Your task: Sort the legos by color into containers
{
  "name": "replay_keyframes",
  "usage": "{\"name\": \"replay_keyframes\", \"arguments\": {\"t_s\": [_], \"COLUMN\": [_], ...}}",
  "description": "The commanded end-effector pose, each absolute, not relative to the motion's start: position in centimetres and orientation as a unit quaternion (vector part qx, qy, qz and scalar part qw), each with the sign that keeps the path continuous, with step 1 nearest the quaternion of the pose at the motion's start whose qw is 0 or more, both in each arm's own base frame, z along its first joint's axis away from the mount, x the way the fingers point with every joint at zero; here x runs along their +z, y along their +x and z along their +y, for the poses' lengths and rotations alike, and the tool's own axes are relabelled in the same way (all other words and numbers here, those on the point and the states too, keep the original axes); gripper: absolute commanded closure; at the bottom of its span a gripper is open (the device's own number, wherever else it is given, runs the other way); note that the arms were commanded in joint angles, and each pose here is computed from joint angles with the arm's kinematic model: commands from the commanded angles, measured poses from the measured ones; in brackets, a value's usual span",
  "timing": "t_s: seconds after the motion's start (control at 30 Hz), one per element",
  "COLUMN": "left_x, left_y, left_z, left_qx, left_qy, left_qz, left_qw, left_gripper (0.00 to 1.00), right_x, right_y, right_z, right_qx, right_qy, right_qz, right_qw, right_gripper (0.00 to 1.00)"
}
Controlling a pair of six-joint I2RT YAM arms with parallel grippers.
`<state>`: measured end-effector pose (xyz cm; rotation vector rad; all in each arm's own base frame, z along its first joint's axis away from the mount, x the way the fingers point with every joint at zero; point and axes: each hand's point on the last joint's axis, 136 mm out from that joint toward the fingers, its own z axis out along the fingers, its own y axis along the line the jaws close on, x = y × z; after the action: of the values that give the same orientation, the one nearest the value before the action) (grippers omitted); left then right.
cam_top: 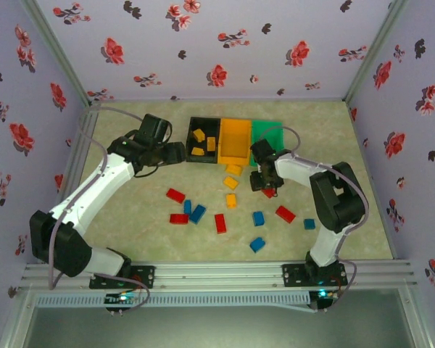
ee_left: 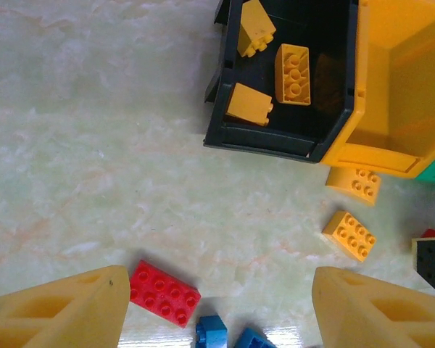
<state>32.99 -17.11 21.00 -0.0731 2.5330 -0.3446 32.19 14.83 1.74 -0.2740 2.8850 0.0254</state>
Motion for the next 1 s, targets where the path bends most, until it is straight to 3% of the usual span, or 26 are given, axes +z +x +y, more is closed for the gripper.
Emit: {"name": "replay_keyframes", "arguments": {"t_s": [0.0, 0.1, 0.27, 0.4, 0.53, 0.7, 0.97], "left_x": [21.5, 21.4, 21.5, 21.7, 21.8, 22.1, 22.8], "left_y": [32.4, 32.3, 32.3, 32.1, 32.1, 32.1, 31.8], "left_z": [-16.5, -16.4, -16.4, -16.3, -16.3, -16.3, -16.3], "left_qx": [-0.122, -0.122, -0.122, -0.123, -0.123, -0.125, -0.131], "left_qy": [-0.032, -0.034, -0.033, -0.033, -0.033, -0.032, -0.034], "left_qz": [0.948, 0.948, 0.948, 0.947, 0.947, 0.946, 0.943], "left_qw": [0.292, 0.292, 0.293, 0.294, 0.295, 0.297, 0.304], "left_gripper": [0.32, 0.32, 0.32, 0.32, 0.32, 0.32, 0.32], "right_x": [2.0, 2.0, 2.0, 2.2, 1.8, 2.2, 8.8], "right_y": [30.5, 30.3, 29.8, 29.2, 28.6, 28.6, 32.0], "right_z": [13.7, 13.6, 13.4, 13.1, 13.2, 13.2, 14.6], "right_qx": [-0.003, -0.005, -0.007, -0.01, -0.004, -0.002, 0.023], "right_qy": [-0.081, -0.08, -0.077, -0.067, -0.062, -0.063, -0.062], "right_qz": [0.992, 0.992, 0.994, 0.995, 0.996, 0.996, 0.986], "right_qw": [0.096, 0.092, 0.078, 0.071, 0.062, 0.066, 0.151], "right_gripper": [0.51, 0.54, 0.39, 0.39, 0.47, 0.67, 0.72]}}
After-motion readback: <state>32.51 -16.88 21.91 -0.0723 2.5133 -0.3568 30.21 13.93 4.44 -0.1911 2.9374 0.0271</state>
